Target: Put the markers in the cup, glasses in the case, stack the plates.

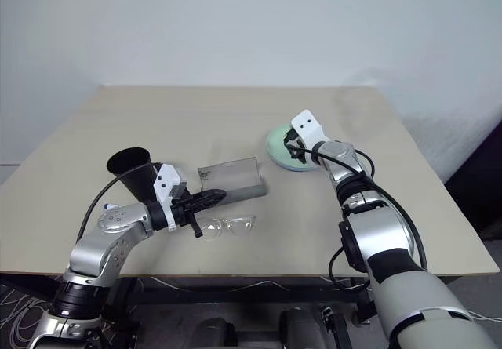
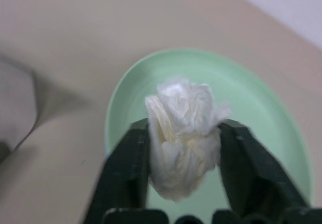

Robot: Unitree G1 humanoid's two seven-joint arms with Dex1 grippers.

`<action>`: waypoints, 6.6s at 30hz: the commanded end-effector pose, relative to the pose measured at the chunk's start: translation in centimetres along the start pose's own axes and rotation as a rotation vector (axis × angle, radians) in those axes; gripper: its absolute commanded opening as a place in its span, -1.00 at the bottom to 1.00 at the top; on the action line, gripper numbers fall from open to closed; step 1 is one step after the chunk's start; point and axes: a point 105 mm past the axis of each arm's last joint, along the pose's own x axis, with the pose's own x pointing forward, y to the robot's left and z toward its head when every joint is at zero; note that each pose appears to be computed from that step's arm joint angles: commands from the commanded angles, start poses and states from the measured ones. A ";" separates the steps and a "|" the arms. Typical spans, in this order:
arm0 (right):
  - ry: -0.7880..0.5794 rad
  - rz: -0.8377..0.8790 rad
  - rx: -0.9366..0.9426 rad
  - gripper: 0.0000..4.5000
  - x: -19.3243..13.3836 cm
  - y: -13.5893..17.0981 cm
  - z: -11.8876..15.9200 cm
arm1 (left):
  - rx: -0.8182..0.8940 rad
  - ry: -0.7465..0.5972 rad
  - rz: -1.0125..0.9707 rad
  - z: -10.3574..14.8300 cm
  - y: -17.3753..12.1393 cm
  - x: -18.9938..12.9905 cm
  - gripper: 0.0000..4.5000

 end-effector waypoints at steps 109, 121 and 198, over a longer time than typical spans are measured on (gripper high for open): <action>-0.306 0.573 0.084 0.58 -10.3 11.1 -1.0 | 0.195 0.543 -0.649 -1.3 2.8 3.0 -1.00; -0.315 0.562 0.076 0.58 -10.1 10.6 -0.7 | 0.326 0.325 -0.416 6.1 6.2 5.1 -1.00; -0.321 0.534 0.085 0.58 -9.7 11.2 -0.7 | 0.536 0.441 0.006 4.8 10.6 8.3 -0.99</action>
